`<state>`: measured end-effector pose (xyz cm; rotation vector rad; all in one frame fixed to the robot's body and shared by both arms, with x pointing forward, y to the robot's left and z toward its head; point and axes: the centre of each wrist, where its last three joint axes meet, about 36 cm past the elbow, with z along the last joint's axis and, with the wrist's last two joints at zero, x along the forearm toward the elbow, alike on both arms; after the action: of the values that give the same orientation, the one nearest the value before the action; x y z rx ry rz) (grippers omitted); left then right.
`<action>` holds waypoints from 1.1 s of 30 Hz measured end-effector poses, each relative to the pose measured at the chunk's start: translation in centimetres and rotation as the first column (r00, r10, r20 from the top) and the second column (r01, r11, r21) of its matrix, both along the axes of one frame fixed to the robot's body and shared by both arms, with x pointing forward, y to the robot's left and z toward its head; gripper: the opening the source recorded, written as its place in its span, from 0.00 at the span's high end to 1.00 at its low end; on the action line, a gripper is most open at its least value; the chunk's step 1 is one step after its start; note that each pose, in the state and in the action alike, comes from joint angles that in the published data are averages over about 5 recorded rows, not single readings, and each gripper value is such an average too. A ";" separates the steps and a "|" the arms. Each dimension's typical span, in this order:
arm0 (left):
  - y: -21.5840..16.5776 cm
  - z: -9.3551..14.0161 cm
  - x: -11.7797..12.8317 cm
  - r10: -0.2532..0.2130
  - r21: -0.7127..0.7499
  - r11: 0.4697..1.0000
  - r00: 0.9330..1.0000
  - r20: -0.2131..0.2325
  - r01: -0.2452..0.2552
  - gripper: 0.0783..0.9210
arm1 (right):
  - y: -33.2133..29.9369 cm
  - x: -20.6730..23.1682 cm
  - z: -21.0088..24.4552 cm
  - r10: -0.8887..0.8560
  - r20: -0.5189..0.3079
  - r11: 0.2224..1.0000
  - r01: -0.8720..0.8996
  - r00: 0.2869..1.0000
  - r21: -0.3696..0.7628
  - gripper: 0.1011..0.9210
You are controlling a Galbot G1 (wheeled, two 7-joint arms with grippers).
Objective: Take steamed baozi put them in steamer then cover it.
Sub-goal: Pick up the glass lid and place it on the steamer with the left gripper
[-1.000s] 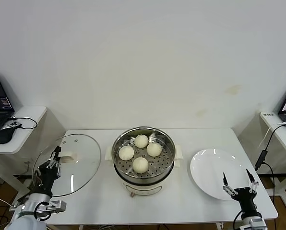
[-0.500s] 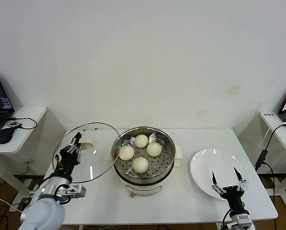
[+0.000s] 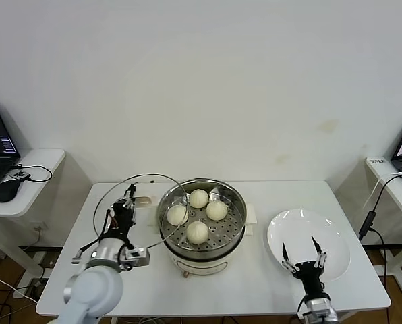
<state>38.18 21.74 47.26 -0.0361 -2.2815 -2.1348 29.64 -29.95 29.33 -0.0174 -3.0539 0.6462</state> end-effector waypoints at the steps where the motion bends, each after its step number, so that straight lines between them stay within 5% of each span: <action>1: -0.4 -0.1 0.2 0.003 0.002 1.000 1.000 -0.001 -0.003 0.93 | 0.2 0.1 -0.1 0.001 -0.003 1.000 -0.001 1.000 -0.003 0.12; 12: -5.7 -0.8 1.8 -0.002 -0.007 1.000 1.000 -0.010 0.002 0.93 | 1.5 0.3 -0.8 0.011 -0.024 0.999 -0.012 1.000 -0.038 0.12; 33: -13.7 -2.4 1.9 -0.095 0.007 0.995 0.995 -0.021 0.095 0.93 | 2.2 -0.3 -1.7 0.022 -0.045 0.998 -0.025 0.999 -0.057 0.12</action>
<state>40.04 8.04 44.83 -0.1694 -2.3046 -2.1760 29.30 -27.79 27.61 0.0315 -2.9967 0.7260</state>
